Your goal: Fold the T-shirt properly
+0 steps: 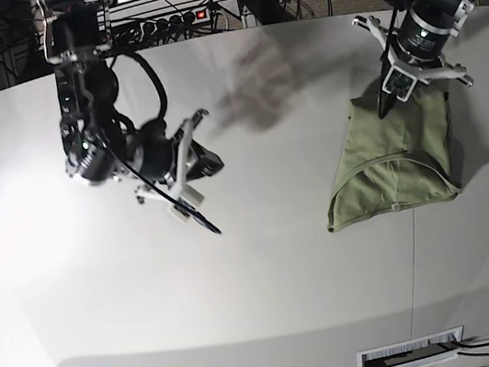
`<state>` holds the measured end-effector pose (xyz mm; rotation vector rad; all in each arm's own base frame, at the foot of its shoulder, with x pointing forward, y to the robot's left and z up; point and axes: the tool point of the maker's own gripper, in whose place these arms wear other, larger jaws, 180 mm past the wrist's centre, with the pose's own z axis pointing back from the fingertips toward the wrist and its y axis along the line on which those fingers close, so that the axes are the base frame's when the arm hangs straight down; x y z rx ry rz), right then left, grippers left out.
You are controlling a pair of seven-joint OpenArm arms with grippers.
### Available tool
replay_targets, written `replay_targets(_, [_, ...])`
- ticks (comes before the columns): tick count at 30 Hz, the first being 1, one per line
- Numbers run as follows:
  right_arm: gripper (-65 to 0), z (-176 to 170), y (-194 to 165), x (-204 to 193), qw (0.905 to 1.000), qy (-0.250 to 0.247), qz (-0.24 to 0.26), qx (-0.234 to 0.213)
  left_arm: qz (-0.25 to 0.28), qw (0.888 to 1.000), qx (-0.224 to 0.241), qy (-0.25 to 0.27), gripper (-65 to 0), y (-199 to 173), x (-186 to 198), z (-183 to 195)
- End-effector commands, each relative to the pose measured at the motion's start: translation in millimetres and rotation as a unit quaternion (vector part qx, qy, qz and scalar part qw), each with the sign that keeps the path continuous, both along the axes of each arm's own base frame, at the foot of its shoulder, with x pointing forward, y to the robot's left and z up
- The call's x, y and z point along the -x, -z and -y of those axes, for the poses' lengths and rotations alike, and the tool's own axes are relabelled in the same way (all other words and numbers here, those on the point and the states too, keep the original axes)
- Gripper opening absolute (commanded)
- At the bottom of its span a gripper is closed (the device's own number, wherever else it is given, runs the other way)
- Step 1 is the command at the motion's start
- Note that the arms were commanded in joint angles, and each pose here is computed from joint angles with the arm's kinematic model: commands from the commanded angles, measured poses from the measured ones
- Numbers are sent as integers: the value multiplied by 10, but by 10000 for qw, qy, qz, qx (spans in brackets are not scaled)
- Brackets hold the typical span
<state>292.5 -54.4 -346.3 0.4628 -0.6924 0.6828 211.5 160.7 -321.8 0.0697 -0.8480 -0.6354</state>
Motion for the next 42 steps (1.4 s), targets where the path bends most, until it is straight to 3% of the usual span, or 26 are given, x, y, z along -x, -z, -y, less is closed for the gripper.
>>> replay_targets(1, [-650,28,-129,-23,9996,98,233,-155,168,9998,83,-20,-649,-101,-3,21])
replay_targets(8, [-650,342,-152,467,9973,664,281,-132,-57,9973,546,-497,-649,-154,315,64])
replay_targets(19, [-650,966,-187,1206,9891,1359,46,569,-645,9855,779,-1362,-649,-8,773,-202])
replay_targets(26, [-650,1261,-140,1755,9797,1642,-480,1049,-1241,9750,914,-1598,-649,131,1167,-173])
replay_targets(33, [-650,1511,-41,2325,9645,1833,-1228,1455,-1836,9624,873,-1800,-649,254,1600,-165])
replay_targets(38, [-650,1523,33,2742,9540,1780,-1829,1572,-2310,9473,850,-2049,-649,476,1912,-253])
replay_targets(42, [-650,1593,168,3051,9406,1873,-2354,1575,-2857,9215,1093,-2395,-649,772,2247,-324])
